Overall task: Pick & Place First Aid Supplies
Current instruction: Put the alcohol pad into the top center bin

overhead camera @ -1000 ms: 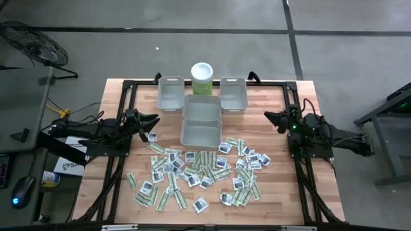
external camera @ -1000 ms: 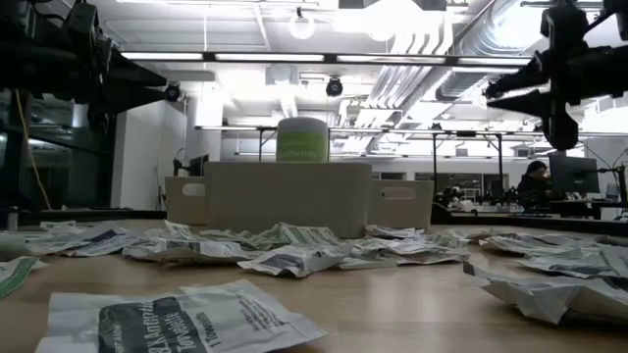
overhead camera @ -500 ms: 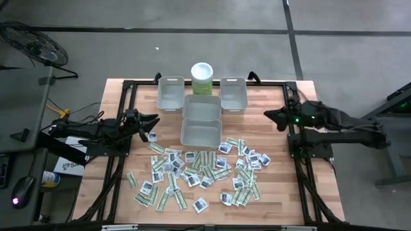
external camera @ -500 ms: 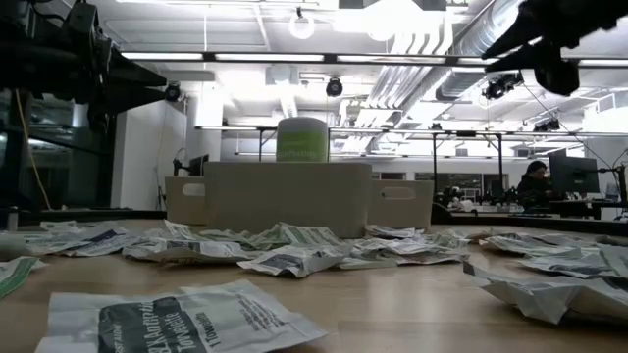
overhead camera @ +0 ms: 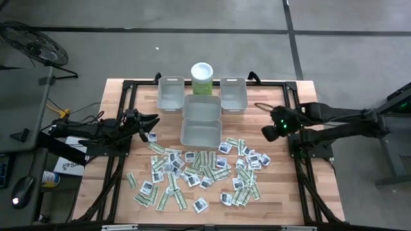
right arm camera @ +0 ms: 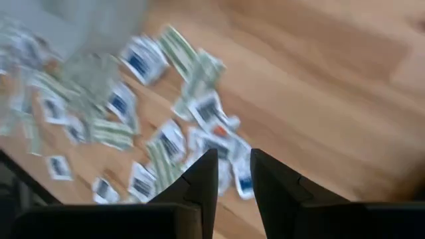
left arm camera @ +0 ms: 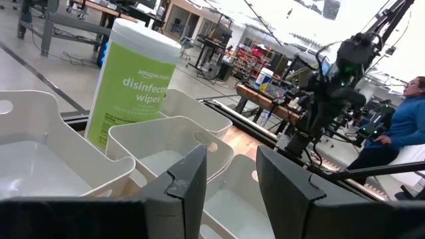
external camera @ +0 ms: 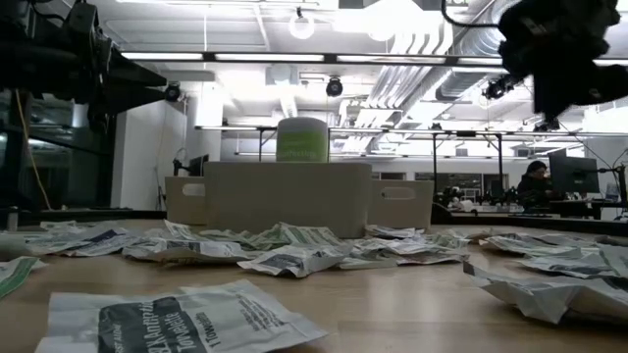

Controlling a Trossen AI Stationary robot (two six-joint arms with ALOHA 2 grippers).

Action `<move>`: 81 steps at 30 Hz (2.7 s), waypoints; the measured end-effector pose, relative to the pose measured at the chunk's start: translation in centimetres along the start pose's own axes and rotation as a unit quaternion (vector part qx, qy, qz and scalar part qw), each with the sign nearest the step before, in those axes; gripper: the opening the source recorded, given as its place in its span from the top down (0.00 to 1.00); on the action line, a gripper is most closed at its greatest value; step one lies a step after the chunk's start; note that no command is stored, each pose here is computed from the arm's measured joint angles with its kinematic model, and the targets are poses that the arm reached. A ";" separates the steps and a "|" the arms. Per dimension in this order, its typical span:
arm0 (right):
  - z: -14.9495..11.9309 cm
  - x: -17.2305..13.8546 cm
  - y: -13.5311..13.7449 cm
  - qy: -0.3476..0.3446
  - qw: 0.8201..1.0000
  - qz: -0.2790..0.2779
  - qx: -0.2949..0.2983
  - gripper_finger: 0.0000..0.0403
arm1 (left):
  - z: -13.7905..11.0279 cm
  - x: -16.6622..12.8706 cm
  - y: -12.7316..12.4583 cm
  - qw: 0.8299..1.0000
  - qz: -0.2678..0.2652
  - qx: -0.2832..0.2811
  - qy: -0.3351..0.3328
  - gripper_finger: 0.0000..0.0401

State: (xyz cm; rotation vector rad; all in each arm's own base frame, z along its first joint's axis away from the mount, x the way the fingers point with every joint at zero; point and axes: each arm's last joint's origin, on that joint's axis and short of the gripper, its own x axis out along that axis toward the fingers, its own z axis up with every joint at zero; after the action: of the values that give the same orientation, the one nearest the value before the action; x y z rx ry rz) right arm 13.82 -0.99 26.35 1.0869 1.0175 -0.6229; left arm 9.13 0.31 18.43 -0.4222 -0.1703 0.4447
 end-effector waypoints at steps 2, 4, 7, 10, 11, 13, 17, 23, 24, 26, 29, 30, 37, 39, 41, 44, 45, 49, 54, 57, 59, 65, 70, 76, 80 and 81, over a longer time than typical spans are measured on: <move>-0.4 0.6 0.2 0.019 1.000 -0.012 0.011 0.80 | 0.0 0.0 0.0 1.000 0.000 0.000 0.000 0.67; -0.9 1.1 0.3 0.038 0.999 -0.026 0.018 0.80 | 0.0 0.0 0.0 1.000 0.000 0.000 0.000 0.67; -1.7 1.7 0.8 0.057 0.998 -0.030 -0.002 0.80 | 0.0 0.0 0.0 1.000 0.000 0.000 0.000 0.67; -2.6 2.5 1.3 0.083 0.993 -0.040 -0.076 0.80 | 0.0 0.0 0.0 1.000 0.000 0.000 0.000 0.67; -2.9 2.7 1.5 0.092 0.990 -0.042 -0.101 0.80 | 0.0 0.0 0.0 1.000 0.000 0.000 0.000 0.67; -3.5 3.2 1.9 0.105 0.982 -0.049 -0.151 0.80 | 0.0 0.0 0.0 1.000 0.000 0.000 0.000 0.67; -4.2 4.3 2.6 0.108 0.974 -0.063 -0.190 0.80 | 0.0 0.0 0.0 1.000 0.000 0.000 0.000 0.67; -5.3 6.2 3.5 0.116 0.960 -0.090 -0.239 0.75 | 0.0 0.0 0.0 1.000 0.000 0.000 0.000 0.67; -5.5 6.5 3.6 0.119 0.958 -0.095 -0.244 0.72 | 0.0 0.0 0.0 1.000 0.000 0.000 0.000 0.67; -6.0 7.0 3.8 0.125 0.955 -0.103 -0.250 0.67 | 0.0 0.0 0.0 1.000 0.000 0.000 0.000 0.67; -6.6 7.9 4.3 0.125 0.952 -0.102 -0.260 0.56 | 0.0 0.0 0.0 1.000 0.000 0.000 0.000 0.67; -6.8 8.1 4.5 0.125 0.950 -0.101 -0.267 0.53 | 0.0 0.0 0.0 1.000 0.000 0.000 0.000 0.67; -8.2 9.6 4.8 0.100 0.935 -0.132 -0.314 0.42 | 0.0 0.0 0.0 1.000 0.000 0.000 0.000 0.67; -8.7 9.9 4.6 0.091 0.931 -0.137 -0.326 0.42 | 0.0 0.0 0.0 1.000 0.000 0.000 0.000 0.67; -9.2 10.3 4.4 0.087 0.928 -0.129 -0.338 0.43 | 0.0 0.0 0.0 1.000 0.000 0.000 0.000 0.67; -10.1 10.9 3.6 0.090 0.925 -0.124 -0.349 0.44 | 0.0 0.0 0.0 1.000 0.000 0.000 0.000 0.67; -10.4 11.1 3.2 0.092 0.923 -0.126 -0.351 0.45 | 0.0 0.0 0.0 1.000 0.000 0.000 0.000 0.67; -11.4 11.7 2.3 0.092 0.918 -0.116 -0.369 0.48 | 0.0 0.0 0.0 1.000 0.000 0.000 0.000 0.67; -11.7 11.9 2.0 0.077 0.904 -0.117 -0.404 0.52 | 0.0 0.0 0.0 1.000 0.000 0.000 0.000 0.67; -11.8 11.8 1.9 0.063 0.898 -0.123 -0.418 0.54 | 0.0 0.0 0.0 1.000 0.000 0.000 0.000 0.67; -11.7 11.8 1.8 0.054 0.896 -0.128 -0.422 0.56 | 0.0 0.0 0.0 1.000 0.000 0.000 0.000 0.67; -11.7 12.1 1.4 0.046 0.894 -0.134 -0.424 0.60 | 0.0 0.0 0.0 1.000 0.000 0.000 0.000 0.67; -11.9 13.1 0.5 0.077 0.896 -0.110 -0.424 0.64 | 0.0 0.0 0.0 1.000 0.000 0.000 0.000 0.67; -11.8 13.3 0.1 0.072 0.900 -0.109 -0.416 0.68 | 0.0 0.0 0.0 1.000 0.000 0.000 0.000 0.67; -11.8 13.3 0.0 0.068 0.900 -0.112 -0.416 0.73 | 0.0 0.0 0.0 1.000 0.000 0.000 0.000 0.67; -11.8 13.4 0.0 0.068 0.900 -0.111 -0.416 0.75 | 0.0 0.0 0.0 1.000 0.000 0.000 0.000 0.67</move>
State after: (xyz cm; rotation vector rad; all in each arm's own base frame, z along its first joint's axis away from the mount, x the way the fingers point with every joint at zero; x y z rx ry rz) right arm 15.36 10.72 13.01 0.2582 1.3633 -0.2296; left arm 9.13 0.30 18.42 -0.4220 -0.1701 0.4443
